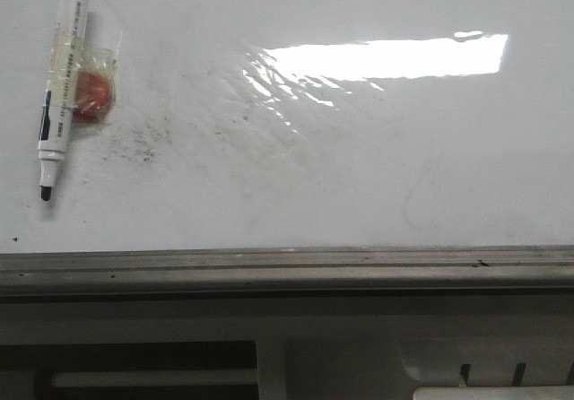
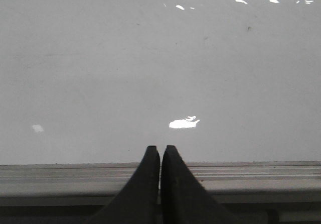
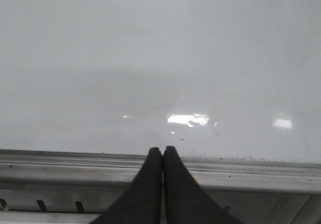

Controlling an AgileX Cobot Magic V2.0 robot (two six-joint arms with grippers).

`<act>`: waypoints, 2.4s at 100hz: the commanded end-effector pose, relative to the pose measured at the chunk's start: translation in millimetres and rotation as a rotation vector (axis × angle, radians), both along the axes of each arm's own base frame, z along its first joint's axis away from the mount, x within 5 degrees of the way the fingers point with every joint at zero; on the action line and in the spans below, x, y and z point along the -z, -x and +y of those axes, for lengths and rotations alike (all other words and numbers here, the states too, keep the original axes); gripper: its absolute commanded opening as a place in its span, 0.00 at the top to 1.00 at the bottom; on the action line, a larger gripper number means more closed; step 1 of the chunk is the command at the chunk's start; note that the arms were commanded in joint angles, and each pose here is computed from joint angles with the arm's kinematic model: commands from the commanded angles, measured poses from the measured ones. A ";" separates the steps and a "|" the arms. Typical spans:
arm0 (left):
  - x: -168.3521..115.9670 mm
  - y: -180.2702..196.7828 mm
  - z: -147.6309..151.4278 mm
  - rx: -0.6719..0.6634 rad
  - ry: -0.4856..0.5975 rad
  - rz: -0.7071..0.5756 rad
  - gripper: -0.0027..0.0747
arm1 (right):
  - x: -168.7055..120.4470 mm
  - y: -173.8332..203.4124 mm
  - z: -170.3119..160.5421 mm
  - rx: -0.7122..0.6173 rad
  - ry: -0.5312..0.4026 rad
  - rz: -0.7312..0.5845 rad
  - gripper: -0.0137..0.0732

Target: Write number 8 on whiteboard

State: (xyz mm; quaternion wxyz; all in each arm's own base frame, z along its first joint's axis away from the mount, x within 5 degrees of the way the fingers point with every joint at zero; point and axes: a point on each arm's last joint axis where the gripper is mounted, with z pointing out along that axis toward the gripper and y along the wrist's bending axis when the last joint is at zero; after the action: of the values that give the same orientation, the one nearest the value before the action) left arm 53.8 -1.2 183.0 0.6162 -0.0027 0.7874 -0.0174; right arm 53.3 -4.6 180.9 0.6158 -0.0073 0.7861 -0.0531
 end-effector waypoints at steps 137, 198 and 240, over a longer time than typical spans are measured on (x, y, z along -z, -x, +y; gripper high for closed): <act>0.0 -0.8 0.7 -0.001 -0.034 -0.101 0.99 | 0.7 0.7 -3.4 0.015 0.119 -0.025 0.92; -5.0 -1.3 0.4 0.000 -0.033 -0.156 0.99 | -9.7 -1.1 -0.6 0.001 0.056 -0.149 0.92; -28.2 0.2 -0.3 0.000 0.047 -0.319 0.99 | -39.4 1.0 1.7 -0.016 0.050 -0.465 0.92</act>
State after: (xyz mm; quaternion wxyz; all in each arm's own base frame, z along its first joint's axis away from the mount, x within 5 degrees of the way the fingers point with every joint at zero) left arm 56.3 -1.7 200.0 0.6874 -0.0065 0.7258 -0.0266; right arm 55.7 -3.6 209.3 0.7301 -0.0212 0.6794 -0.0696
